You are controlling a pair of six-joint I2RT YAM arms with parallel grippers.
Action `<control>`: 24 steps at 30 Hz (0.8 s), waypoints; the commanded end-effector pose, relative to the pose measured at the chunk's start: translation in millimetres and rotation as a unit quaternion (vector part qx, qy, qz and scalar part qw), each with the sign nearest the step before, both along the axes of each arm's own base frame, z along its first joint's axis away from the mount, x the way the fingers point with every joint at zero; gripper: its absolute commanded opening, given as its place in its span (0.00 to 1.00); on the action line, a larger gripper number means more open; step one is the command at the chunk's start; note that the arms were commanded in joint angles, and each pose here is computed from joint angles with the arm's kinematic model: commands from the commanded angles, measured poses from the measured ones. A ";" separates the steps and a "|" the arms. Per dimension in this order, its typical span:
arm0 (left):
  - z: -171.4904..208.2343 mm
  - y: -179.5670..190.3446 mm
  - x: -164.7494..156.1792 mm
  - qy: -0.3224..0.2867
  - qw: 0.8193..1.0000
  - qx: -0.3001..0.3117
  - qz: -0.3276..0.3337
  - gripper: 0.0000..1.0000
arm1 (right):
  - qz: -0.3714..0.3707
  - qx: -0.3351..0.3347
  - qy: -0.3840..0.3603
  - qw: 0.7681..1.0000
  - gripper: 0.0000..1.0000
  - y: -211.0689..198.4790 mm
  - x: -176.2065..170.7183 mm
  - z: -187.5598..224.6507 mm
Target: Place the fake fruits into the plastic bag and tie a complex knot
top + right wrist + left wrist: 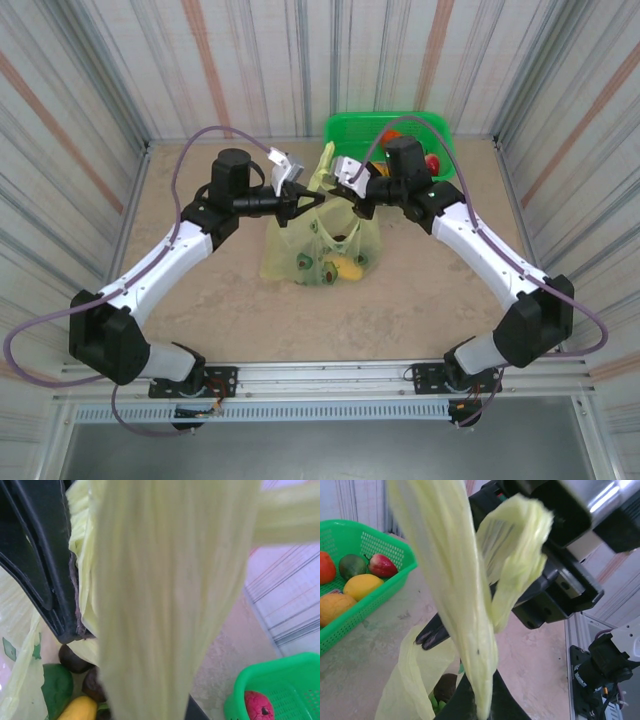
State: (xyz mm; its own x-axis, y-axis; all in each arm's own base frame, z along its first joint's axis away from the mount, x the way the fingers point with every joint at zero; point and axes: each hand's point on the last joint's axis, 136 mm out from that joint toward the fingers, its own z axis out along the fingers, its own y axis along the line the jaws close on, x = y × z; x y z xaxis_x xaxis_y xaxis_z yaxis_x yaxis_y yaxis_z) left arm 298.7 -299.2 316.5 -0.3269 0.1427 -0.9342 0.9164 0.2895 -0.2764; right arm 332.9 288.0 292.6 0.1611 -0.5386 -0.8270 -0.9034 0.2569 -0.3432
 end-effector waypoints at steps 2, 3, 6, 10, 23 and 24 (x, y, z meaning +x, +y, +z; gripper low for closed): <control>5.9 -4.8 -5.5 -0.016 0.999 -0.014 -0.024 0.11 | 0.038 -0.009 0.009 0.999 0.00 9.0 -11.3 -4.4; 5.4 -5.1 -6.2 -0.017 0.999 -0.015 -0.024 0.12 | 0.042 -0.008 0.013 0.999 0.00 9.8 -12.7 -5.5; 4.9 -5.3 -6.0 -0.017 0.999 -0.017 -0.024 0.17 | 0.045 -0.010 0.017 0.999 0.00 11.1 -12.6 -7.8; 1.1 -5.5 -3.0 -0.014 1.000 -0.014 -0.019 0.24 | 0.057 -0.006 0.017 0.998 0.00 14.5 -16.7 -7.0; 0.4 -2.8 -4.4 -0.023 0.999 -0.027 -0.019 0.00 | 0.016 0.002 0.011 1.000 0.10 9.4 -7.7 -9.1; 1.1 -0.4 -3.0 -0.021 0.999 -0.031 -0.015 0.00 | 0.001 0.011 0.000 1.000 0.21 6.5 -6.0 -6.3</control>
State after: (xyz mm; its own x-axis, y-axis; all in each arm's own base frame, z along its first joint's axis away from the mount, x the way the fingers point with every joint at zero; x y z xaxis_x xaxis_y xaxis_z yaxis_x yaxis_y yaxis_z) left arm 298.2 -302.4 311.8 -0.3023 0.1188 -0.9458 0.9290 0.2591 -0.2644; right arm 322.6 297.5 281.8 0.1709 -0.5294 -0.8310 -0.9267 0.2000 -0.3180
